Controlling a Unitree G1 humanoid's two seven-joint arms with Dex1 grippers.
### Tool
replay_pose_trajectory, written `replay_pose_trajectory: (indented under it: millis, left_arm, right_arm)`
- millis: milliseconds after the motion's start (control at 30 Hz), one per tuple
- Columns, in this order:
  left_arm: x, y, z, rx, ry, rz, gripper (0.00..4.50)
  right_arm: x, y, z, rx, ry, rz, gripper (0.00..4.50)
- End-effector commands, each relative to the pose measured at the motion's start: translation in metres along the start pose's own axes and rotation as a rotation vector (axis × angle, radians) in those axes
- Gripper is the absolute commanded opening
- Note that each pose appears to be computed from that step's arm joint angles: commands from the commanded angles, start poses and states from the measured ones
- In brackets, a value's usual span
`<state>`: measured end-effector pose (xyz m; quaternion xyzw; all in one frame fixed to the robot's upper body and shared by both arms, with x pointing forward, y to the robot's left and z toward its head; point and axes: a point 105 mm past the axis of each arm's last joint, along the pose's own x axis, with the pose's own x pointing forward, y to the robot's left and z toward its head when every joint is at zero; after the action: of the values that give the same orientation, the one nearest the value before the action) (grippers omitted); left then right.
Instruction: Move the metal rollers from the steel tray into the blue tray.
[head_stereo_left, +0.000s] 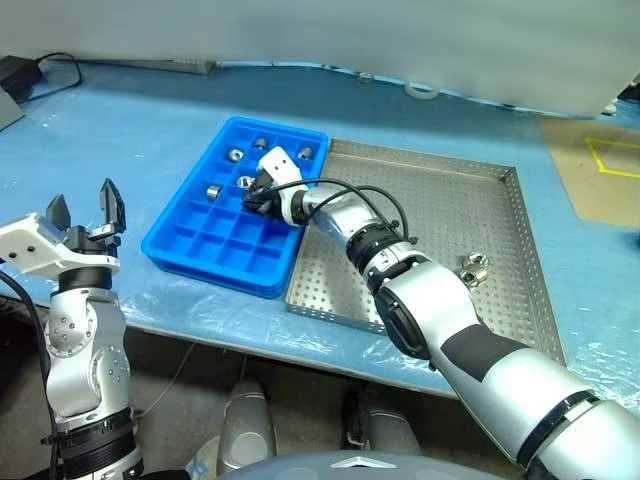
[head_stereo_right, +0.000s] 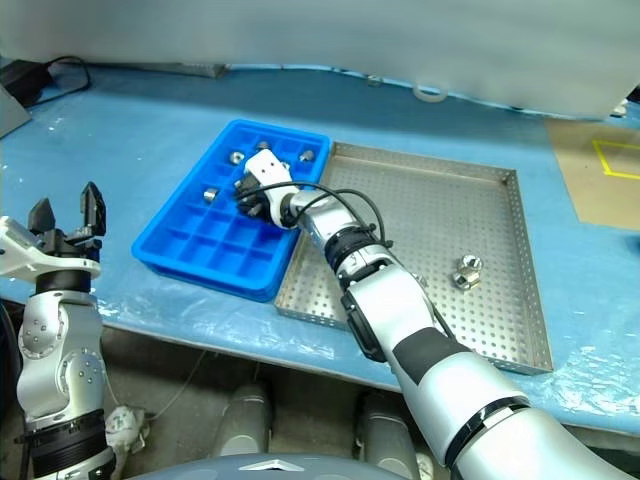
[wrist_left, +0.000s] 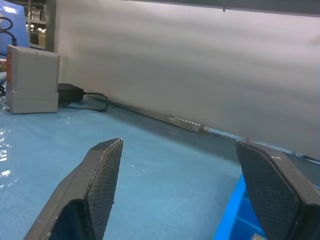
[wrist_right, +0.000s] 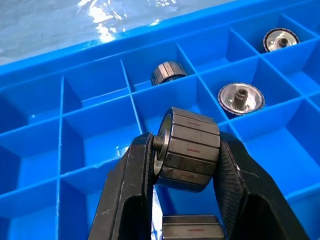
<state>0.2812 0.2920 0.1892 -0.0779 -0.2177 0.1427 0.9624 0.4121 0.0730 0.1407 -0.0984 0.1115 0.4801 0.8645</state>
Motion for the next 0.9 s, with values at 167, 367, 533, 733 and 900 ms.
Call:
replay_pose_trajectory:
  millis: [167, 367, 533, 733, 900]
  left_arm:
    - [0.002, -0.007, 0.011, 0.002, -0.035, -0.028, 3.89]
    - [0.006, -0.01, 0.0, 0.012, -0.004, -0.033, 3.94]
    - [0.017, -0.036, -0.017, -0.029, 0.045, -0.14, 3.94]
    - [0.026, -0.079, -0.029, -0.058, 0.095, -0.365, 3.94]
    - [0.031, -0.111, -0.047, -0.085, 0.143, -0.485, 3.94]
  right_arm:
    - [0.0, -0.002, 0.016, -0.023, -0.06, -0.025, 1.26]
    - [-0.001, -0.003, 0.013, -0.017, -0.054, -0.028, 2.55]
    - [-0.009, -0.016, 0.025, 0.069, -0.128, -0.056, 3.52]
    - [-0.029, -0.037, 0.064, 0.436, -0.378, -0.03, 3.52]
    - [-0.046, -0.052, 0.081, 0.636, -0.506, 0.013, 3.52]
